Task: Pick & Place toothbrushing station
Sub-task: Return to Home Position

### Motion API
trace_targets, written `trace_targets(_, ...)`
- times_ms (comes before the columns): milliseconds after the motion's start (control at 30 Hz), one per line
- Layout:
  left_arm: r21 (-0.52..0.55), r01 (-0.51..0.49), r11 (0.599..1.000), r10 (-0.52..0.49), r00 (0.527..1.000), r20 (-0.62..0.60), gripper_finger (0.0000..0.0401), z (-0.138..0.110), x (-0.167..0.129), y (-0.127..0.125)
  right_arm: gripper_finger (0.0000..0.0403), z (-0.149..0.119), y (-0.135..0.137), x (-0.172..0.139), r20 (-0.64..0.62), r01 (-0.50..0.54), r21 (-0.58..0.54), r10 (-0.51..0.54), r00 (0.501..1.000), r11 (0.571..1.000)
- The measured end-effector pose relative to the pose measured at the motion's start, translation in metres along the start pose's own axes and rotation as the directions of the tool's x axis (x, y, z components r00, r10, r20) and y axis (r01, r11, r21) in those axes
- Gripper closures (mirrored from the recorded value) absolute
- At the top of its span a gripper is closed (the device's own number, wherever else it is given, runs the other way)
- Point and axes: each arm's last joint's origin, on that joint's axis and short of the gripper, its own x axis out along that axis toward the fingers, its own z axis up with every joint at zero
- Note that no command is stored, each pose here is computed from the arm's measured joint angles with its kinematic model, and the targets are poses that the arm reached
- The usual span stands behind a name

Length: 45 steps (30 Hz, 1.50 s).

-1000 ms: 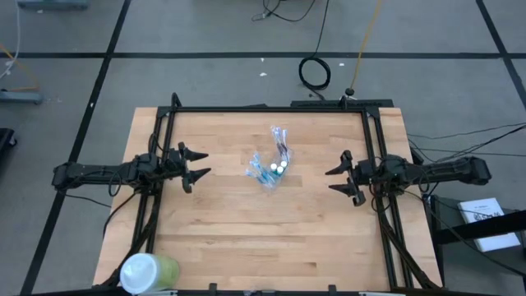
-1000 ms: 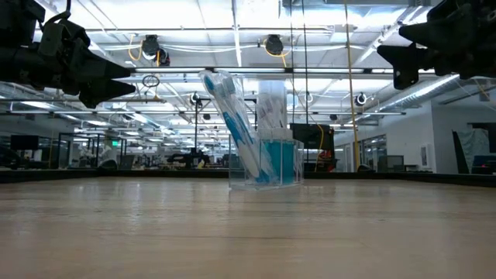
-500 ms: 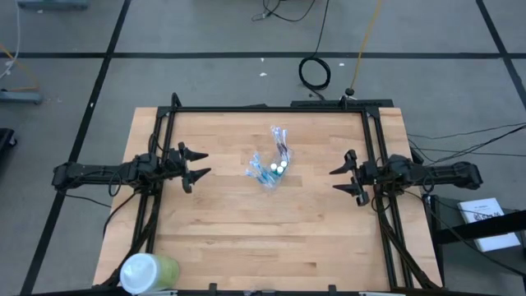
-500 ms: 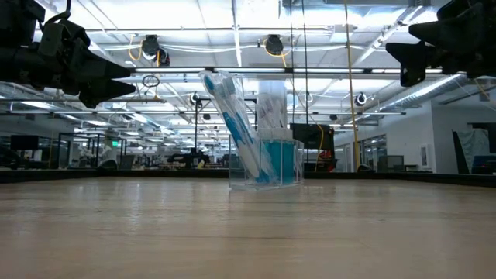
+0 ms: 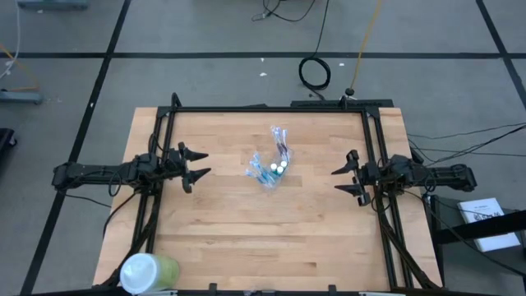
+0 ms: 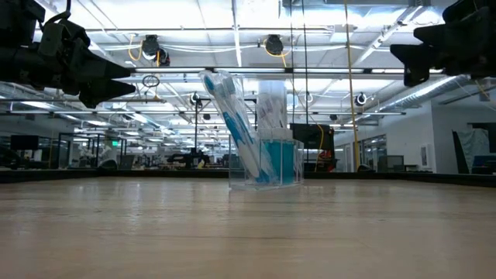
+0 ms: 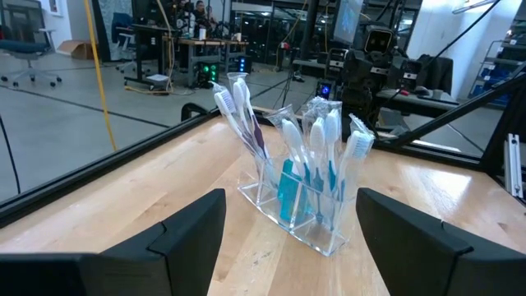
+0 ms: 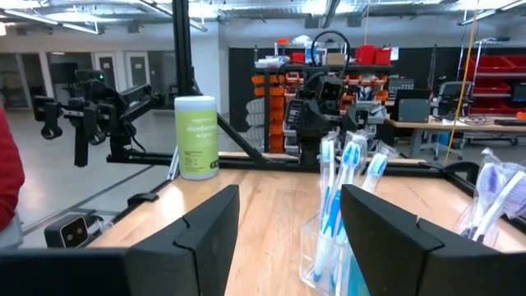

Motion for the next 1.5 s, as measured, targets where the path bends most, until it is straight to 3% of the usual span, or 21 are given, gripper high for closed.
trace_targets(1500, 0.0, 0.0, 1.0, 0.0, 1.0, 0.0, 0.0118, 0.0, 0.0, 0.0, 0.0197, -0.013, -0.002, -0.002, -0.13, 0.061, 0.004, -0.06, 0.99, 0.998)
